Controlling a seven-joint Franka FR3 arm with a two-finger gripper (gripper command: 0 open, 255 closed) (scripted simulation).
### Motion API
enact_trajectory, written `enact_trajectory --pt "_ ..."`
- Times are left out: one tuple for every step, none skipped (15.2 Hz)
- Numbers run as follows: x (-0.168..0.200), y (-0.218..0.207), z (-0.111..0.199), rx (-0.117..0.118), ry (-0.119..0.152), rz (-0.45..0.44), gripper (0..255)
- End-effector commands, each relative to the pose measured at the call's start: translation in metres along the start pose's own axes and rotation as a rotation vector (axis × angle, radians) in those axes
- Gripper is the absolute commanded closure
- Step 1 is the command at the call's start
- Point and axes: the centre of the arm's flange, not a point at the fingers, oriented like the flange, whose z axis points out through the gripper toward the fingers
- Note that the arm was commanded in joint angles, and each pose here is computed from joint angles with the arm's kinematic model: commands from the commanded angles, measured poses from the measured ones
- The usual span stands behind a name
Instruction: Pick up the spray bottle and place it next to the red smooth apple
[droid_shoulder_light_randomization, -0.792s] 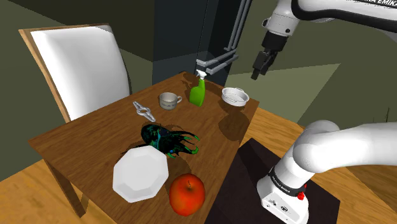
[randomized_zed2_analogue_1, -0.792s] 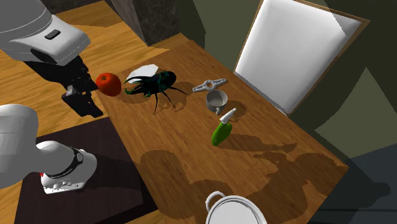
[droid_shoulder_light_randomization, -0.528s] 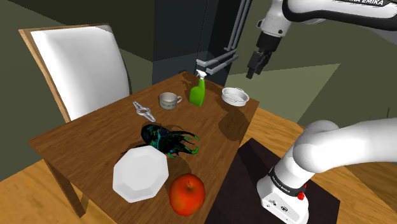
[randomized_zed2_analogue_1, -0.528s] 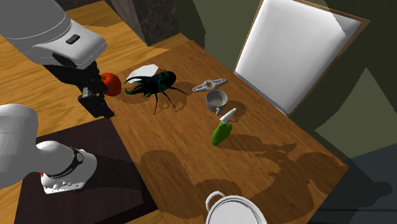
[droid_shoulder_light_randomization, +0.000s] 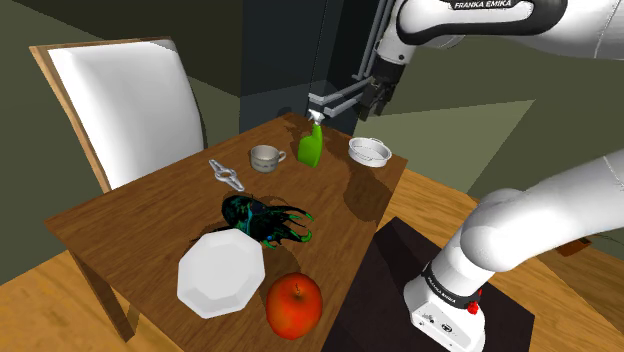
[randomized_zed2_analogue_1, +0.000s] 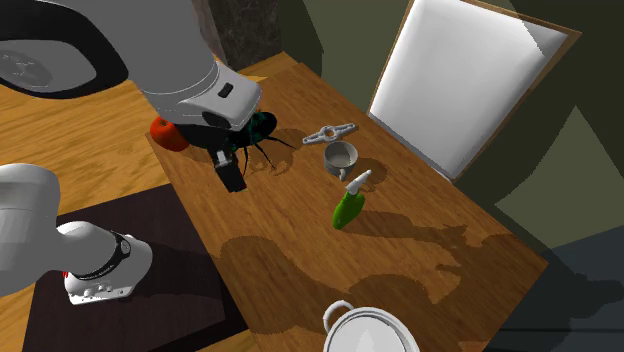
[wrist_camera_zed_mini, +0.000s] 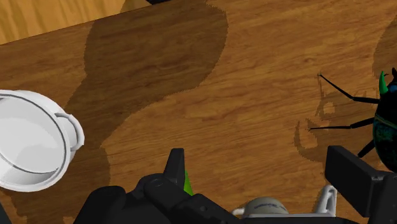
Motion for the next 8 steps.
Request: enact_trajectory --pt "0.023 0.012 0.01 0.004 0.005 0.0 0" --pt "0.034 0.017 0.015 0.006 0.007 0.0 0" --pt "0.045 0.022 0.02 0.008 0.009 0.001 0" --pt "0.056 0.026 0.025 0.01 0.011 0.001 0" --pt "0.067 0.031 0.03 0.012 0.013 0.001 0" --pt "0.079 0.036 0.035 0.015 0.015 0.001 0" --pt "0.09 0.04 0.04 0.017 0.016 0.001 0" --pt "0.101 0.045 0.045 0.019 0.018 0.001 0"
